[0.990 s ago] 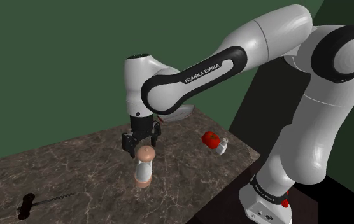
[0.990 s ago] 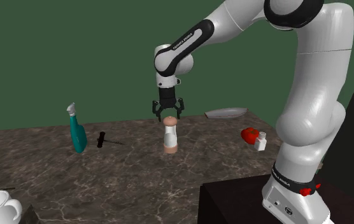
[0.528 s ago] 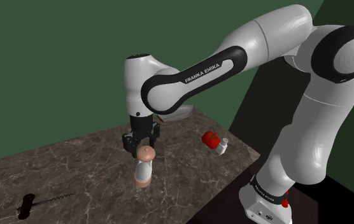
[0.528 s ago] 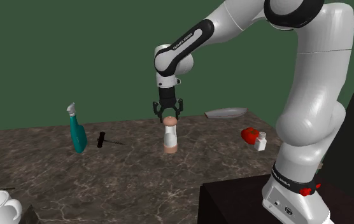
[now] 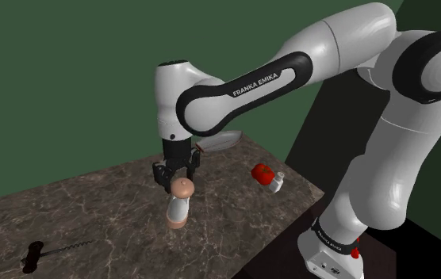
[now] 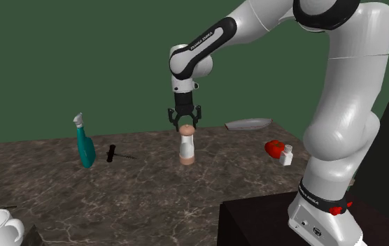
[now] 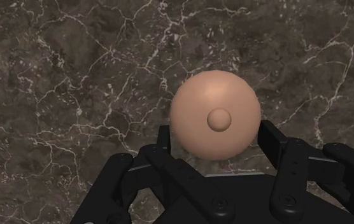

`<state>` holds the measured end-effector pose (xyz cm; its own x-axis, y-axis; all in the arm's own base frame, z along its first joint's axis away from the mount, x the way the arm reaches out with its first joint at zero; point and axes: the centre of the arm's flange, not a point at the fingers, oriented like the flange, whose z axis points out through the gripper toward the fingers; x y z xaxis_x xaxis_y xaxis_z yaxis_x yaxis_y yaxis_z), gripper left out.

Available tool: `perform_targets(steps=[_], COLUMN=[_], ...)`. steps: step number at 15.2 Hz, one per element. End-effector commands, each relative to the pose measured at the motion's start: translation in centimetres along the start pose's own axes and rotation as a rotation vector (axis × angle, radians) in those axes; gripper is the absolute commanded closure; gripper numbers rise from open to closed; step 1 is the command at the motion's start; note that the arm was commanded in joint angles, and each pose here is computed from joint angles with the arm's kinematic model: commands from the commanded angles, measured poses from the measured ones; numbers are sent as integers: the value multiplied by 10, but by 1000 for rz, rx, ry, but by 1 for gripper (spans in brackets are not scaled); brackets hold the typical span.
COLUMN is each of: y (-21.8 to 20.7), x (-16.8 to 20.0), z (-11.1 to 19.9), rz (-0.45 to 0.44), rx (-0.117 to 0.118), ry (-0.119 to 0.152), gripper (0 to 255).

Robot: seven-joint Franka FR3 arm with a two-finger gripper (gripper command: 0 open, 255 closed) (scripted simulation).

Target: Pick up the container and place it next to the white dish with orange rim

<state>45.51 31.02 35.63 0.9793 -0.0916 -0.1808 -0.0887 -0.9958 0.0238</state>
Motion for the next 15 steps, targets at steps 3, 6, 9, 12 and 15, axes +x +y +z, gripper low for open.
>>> perform_targets(steps=[3, 6, 9, 12, 15], y=[0, 0, 1, 1, 1], x=[-4, -7, -10, -13, -16], z=[-21, -36, -52, -68, -83], rz=[0, 0, 0, 0, 0], rx=[0, 0, 0, 0, 0], ry=[0, 0, 0, 0, 0], gripper=[255, 255, 255, 255, 255])
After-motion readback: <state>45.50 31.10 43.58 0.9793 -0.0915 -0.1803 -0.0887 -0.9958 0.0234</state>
